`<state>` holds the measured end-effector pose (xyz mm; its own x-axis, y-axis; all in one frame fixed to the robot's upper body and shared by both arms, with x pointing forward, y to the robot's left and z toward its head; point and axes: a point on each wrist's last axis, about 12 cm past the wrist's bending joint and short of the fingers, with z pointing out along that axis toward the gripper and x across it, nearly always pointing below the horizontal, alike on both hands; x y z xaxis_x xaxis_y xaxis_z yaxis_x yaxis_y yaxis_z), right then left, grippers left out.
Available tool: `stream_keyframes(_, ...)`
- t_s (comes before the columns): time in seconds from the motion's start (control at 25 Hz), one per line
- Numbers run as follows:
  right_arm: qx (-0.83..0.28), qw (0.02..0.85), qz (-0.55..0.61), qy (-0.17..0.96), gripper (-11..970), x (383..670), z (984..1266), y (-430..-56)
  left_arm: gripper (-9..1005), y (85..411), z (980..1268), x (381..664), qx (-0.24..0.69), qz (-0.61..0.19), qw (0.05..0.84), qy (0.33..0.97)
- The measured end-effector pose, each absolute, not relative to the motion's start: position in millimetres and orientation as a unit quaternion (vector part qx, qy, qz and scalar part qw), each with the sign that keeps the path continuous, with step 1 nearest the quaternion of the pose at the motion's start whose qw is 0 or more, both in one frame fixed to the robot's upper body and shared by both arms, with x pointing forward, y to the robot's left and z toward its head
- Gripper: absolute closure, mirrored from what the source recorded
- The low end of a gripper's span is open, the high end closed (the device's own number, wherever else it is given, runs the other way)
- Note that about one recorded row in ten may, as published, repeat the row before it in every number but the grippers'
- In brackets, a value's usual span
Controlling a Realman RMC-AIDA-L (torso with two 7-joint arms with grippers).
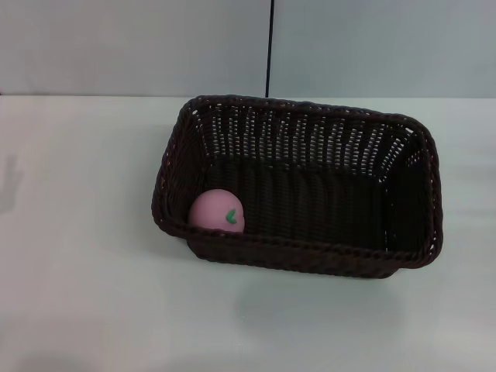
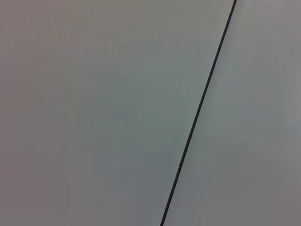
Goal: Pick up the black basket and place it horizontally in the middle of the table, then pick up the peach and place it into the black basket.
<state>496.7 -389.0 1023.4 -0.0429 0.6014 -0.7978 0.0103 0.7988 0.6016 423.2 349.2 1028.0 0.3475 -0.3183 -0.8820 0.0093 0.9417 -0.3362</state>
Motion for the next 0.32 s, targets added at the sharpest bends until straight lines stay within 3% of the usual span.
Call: stream_keyframes(0.32, 0.221, 0.654, 0.226, 0.687, 459, 498.1, 1023.8, -388.4, 137, 348.6, 1028.0, 424.6, -0.138, -0.102, 0.809, 0.563)
